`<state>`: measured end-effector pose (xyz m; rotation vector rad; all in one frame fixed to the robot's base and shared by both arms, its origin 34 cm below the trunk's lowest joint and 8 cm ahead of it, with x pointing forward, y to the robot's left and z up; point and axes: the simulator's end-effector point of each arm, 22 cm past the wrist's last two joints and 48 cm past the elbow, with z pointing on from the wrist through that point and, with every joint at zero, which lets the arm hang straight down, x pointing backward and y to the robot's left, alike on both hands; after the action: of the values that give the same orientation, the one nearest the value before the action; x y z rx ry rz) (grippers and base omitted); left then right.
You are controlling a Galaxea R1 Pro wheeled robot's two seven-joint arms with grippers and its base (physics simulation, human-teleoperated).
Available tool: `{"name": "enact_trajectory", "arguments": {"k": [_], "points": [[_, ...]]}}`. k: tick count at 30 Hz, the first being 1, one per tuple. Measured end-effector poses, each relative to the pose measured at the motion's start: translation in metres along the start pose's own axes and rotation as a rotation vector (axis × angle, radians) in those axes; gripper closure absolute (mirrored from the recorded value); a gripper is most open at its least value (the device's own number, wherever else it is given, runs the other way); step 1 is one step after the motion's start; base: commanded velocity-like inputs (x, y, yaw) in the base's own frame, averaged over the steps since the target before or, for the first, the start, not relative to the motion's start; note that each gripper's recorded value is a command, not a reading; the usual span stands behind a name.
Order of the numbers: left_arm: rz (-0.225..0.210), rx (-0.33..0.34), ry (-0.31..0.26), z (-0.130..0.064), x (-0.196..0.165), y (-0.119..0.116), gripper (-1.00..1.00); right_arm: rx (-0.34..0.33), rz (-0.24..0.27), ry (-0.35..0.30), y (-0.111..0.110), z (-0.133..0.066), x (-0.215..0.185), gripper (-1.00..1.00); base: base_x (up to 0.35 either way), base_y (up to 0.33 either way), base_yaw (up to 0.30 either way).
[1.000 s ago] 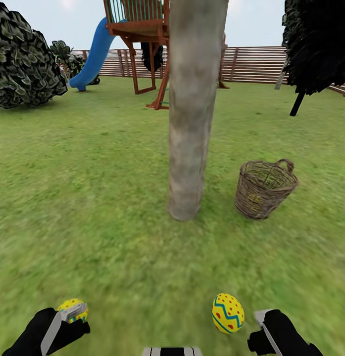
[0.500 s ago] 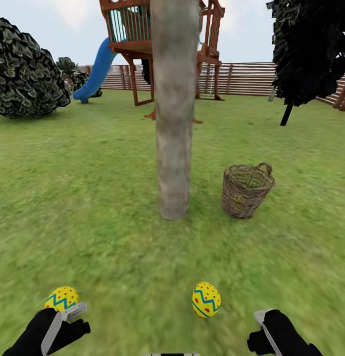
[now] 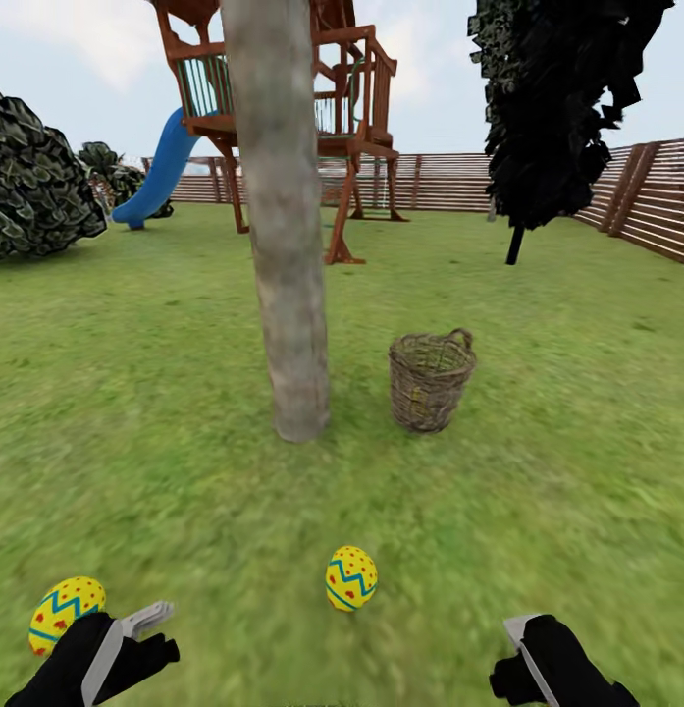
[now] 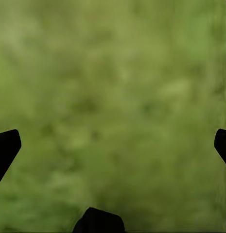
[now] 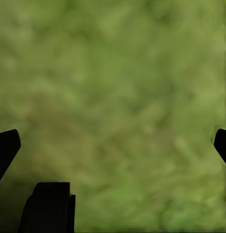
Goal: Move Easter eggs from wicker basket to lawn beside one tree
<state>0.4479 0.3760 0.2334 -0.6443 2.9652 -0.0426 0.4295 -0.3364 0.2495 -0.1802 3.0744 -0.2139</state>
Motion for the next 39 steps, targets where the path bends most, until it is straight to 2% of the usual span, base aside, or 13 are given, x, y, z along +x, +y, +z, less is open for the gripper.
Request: {"name": "enact_trajectory", "arguments": {"k": [7, 30, 39], "points": [[0.001, 0.012, -0.026, -0.01, -0.008, -0.004, -1.0, 0.004, 0.006, -0.027, -0.003, -0.01, -0.007, -1.0, -0.15, -0.269, -0.258], [0.002, 0.052, -0.111, -0.046, -0.032, -0.016, -1.0, 0.015, 0.018, -0.117, -0.011, -0.045, -0.029, -1.0, -0.143, -0.268, -0.013], [-0.004, 0.064, -0.136, -0.058, -0.038, -0.018, -1.0, 0.016, 0.024, -0.148, -0.013, -0.057, -0.036, -1.0, -0.005, -0.059, -0.236]]}}
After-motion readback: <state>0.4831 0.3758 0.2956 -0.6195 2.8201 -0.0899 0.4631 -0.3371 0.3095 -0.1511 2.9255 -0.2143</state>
